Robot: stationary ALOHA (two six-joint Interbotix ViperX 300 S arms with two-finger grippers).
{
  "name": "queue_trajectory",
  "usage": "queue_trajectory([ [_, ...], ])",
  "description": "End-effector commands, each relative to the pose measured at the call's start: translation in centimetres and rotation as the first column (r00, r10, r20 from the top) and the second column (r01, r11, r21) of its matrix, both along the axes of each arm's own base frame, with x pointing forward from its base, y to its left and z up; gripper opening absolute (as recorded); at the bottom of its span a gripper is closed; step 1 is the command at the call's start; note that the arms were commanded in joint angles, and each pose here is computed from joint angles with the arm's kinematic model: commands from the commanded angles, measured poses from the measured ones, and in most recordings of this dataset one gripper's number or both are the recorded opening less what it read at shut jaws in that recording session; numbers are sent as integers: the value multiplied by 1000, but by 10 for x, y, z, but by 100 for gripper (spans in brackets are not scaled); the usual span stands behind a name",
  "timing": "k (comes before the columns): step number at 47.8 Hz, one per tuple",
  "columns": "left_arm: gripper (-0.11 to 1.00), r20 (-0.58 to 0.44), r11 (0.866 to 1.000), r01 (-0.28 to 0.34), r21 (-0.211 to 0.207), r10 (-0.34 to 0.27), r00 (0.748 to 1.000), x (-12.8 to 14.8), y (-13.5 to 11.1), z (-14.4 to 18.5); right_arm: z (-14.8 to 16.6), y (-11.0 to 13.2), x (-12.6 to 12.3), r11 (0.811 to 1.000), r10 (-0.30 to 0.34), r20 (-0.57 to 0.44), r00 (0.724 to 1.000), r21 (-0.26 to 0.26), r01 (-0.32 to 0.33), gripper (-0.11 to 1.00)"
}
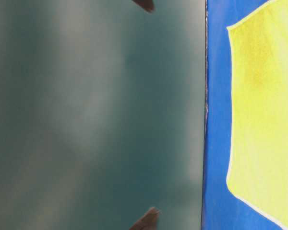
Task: Fold the yellow towel.
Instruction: 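Move both grippers toward the towel's two far corners, then grasp the far left and far right corners of the yellow towel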
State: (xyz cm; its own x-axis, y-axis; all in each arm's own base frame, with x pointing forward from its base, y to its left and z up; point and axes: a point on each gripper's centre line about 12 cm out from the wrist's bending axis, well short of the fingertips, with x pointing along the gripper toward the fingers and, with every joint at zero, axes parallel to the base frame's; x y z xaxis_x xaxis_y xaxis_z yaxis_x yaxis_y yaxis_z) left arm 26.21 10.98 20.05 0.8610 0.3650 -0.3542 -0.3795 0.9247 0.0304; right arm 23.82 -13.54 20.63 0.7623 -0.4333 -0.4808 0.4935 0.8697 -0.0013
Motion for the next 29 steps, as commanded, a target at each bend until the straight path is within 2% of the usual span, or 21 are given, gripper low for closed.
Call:
queue_trajectory([
  [1, 82, -6, 999, -14, 34, 14, 1000, 12, 13, -3, -5, -14, 15, 1000, -9, -35, 999, 4, 10, 54],
  [3, 85, -21, 999, -21, 40, 22, 1000, 15, 19, -9, -13, -19, 20, 1000, -7, -65, 998, 10, 8, 60],
  [9, 84, -63, 998, -50, 44, 53, 997, 24, 37, -27, -38, -33, 32, 999, -10, -144, 990, 38, 16, 55],
  [19, 85, -147, 995, -97, 15, 98, 984, 41, 66, -64, -78, -50, 47, 996, -4, -247, 969, 84, 26, 55],
  [29, 85, -226, 994, -111, -8, 107, 968, 50, 81, -98, -104, -62, 52, 993, -6, -304, 953, 111, 42, 55],
])
